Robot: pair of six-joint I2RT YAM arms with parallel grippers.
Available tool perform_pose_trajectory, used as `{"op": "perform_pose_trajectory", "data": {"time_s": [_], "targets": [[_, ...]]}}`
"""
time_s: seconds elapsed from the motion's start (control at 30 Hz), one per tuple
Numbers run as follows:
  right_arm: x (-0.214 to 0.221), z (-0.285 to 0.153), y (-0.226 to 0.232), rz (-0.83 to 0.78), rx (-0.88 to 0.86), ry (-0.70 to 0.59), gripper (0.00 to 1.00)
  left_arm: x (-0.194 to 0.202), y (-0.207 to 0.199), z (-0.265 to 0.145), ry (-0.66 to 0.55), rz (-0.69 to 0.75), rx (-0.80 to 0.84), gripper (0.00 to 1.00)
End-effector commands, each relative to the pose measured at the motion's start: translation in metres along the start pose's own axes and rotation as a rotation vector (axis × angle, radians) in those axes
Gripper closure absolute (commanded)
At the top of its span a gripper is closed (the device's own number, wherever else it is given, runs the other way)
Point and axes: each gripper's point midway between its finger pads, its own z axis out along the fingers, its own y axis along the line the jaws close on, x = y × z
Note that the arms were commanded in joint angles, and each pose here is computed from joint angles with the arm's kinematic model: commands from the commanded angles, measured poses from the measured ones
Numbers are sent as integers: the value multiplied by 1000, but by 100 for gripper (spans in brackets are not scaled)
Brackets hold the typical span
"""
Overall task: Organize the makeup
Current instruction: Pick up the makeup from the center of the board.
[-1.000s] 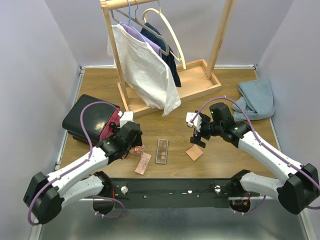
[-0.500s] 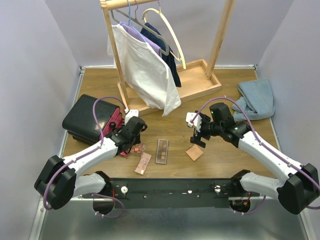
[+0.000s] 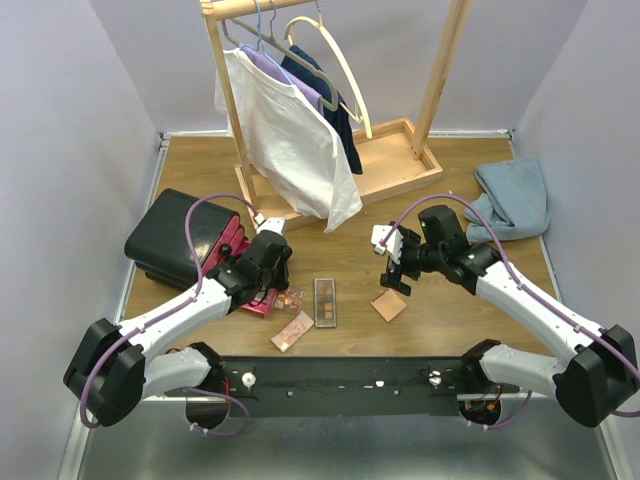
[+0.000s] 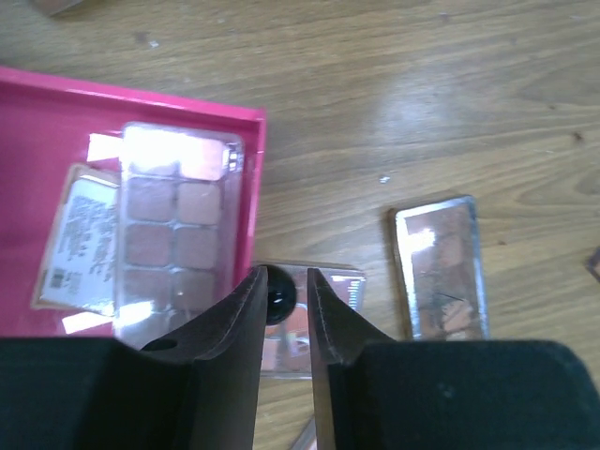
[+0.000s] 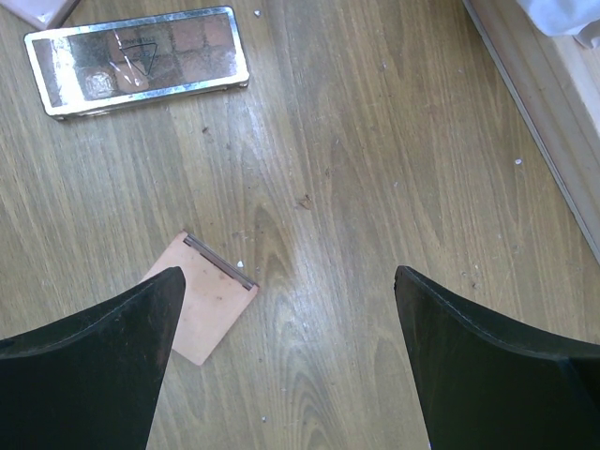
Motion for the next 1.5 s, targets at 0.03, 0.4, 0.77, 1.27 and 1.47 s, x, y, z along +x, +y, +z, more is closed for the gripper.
{"op": "perform_pose_trajectory", "data": {"time_s": [0.03, 0.4, 0.77, 1.27, 1.47], "targets": [[14, 3, 12, 18, -52, 26, 0, -8, -28, -2, -12, -2, 141, 64], [35, 22, 60, 69, -345, 64, 0, -40, -30, -34, -150, -42, 177, 33], [74, 21, 110, -129, -562, 48, 0, -45, -32, -81, -291, -83, 316, 1], [81, 34, 78, -294, -428, 82, 0, -28, -31, -99, -323, -151, 406, 1], [90, 44, 78, -316, -460, 114, 0, -26, -33, -95, -307, -146, 407, 1]]}}
